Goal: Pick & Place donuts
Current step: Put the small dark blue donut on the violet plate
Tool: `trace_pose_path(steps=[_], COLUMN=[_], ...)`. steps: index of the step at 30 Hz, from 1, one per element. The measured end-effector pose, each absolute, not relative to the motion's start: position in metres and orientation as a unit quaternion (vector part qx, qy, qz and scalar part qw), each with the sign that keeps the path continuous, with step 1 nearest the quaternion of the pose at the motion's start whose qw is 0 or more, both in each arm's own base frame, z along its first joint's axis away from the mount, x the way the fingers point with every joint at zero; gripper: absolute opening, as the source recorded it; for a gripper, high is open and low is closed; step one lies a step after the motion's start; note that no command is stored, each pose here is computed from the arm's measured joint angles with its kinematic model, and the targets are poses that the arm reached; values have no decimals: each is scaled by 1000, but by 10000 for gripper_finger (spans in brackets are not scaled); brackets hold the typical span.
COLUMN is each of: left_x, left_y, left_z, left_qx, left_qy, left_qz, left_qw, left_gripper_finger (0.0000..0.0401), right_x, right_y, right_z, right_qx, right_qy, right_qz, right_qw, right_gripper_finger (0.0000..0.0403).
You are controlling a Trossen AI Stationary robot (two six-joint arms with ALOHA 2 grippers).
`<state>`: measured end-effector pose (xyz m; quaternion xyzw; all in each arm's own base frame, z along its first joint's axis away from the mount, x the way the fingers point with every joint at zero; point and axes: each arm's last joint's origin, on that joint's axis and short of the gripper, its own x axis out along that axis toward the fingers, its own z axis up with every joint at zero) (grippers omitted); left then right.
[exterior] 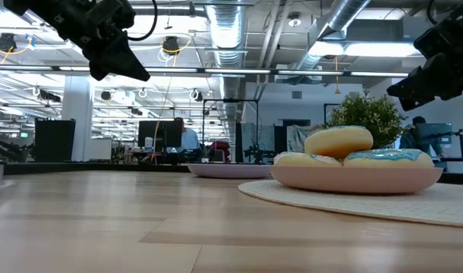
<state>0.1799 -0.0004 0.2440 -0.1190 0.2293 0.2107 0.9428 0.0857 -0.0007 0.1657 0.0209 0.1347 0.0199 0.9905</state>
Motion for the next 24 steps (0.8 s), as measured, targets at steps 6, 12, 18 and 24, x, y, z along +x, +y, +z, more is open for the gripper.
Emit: trace_pose_path(steps=[6,12,18,24], left_x=[180,180,180,188], left_y=[0,-1,-1,-6], left_z=[244,244,244,234], left_qx=[-127,-128,-130,-136], left_qy=[228,228,230,277], left_qz=[212,210,204,131], left_qw=[942,942,943,942], left_gripper_finger=[0,0,1,53], right_x=[85,85,85,87], right_y=[1,1,1,1], right_z=[165,165,165,168], right_qx=[31,30,19,63], right_qy=[141,141,140,123], right_qz=[32,35,36,31], right_qw=[989,989,989,990], right_gripper_finger=[0,0,0,0])
